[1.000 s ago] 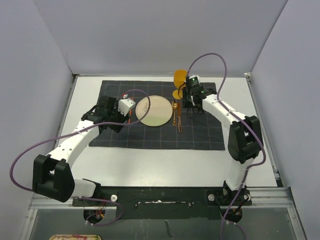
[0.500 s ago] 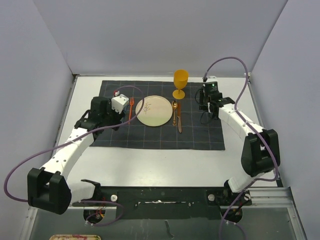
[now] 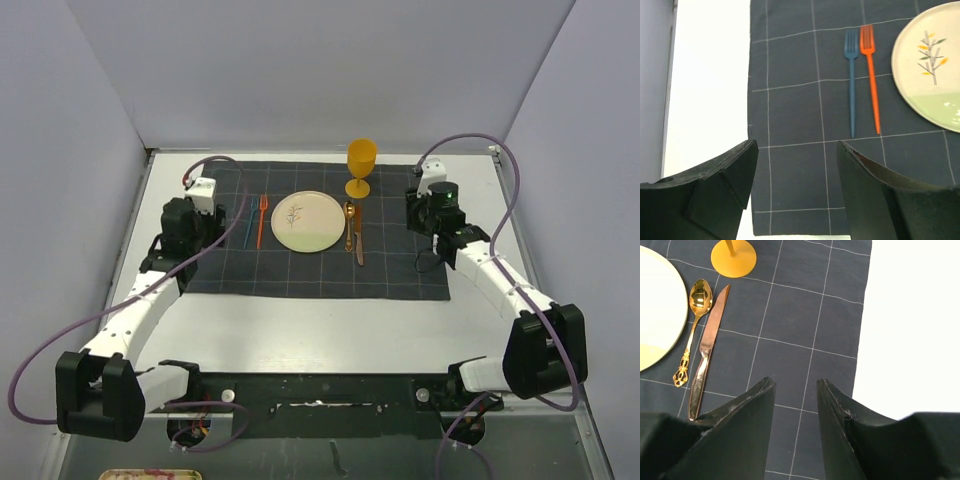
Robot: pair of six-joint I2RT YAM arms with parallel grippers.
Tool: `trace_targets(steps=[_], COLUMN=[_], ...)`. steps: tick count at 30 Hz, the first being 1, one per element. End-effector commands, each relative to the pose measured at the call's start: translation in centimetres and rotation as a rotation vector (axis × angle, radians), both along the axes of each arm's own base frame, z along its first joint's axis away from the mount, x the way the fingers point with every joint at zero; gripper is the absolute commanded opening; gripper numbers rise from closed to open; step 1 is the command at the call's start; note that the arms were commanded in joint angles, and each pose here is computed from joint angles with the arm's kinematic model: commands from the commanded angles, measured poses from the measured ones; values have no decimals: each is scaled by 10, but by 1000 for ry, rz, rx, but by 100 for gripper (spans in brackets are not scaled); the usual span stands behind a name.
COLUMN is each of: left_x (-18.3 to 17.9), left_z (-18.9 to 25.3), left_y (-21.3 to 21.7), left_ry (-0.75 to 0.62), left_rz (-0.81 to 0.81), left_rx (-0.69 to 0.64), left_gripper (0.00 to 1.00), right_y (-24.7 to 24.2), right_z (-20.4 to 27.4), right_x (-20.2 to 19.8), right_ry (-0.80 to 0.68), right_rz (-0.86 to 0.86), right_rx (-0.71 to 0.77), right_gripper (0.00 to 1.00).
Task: Set the dinner table for one person
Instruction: Reset both arms
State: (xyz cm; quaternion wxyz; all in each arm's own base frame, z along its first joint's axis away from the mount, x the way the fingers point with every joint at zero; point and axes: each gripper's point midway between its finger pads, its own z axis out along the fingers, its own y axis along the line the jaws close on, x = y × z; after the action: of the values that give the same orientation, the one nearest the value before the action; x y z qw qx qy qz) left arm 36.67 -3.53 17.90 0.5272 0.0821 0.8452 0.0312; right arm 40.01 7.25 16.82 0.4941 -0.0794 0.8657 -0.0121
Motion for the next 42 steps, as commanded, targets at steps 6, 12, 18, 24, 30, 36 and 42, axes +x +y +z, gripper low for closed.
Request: trace_targets(steps=[6,12,18,24,30,36,42], left_x=[11,19,18,18,18,17,22], left_z=[0,-17,-33,-34,-54,-68,-45], left_y=[36,44,34,32,38,40,40], left_ry=[-129,-160,-172,-231,-156,-85,-183], left_rz=[259,274,186,158,169,174,181], left_rx=[-64,-23,-55,-46,-20,-1,-25], left_gripper=[66,72,66,74,80,82,81], right_y=[-18,-46,-31,-32,-59,-65,-61], right_z=[19,13,6,-11,-28,-35,-23], right_x=[-9,-18,-18,-7,-9,-9,-2], right_ry=[-136,-152,-188,-172,-112,-39,-155], right_rz=[24,-23,87,89,-30,-79,-22], right_rx=[14,47,90,62,19,31,25], right_gripper=[37,69,80,99,98,98,98])
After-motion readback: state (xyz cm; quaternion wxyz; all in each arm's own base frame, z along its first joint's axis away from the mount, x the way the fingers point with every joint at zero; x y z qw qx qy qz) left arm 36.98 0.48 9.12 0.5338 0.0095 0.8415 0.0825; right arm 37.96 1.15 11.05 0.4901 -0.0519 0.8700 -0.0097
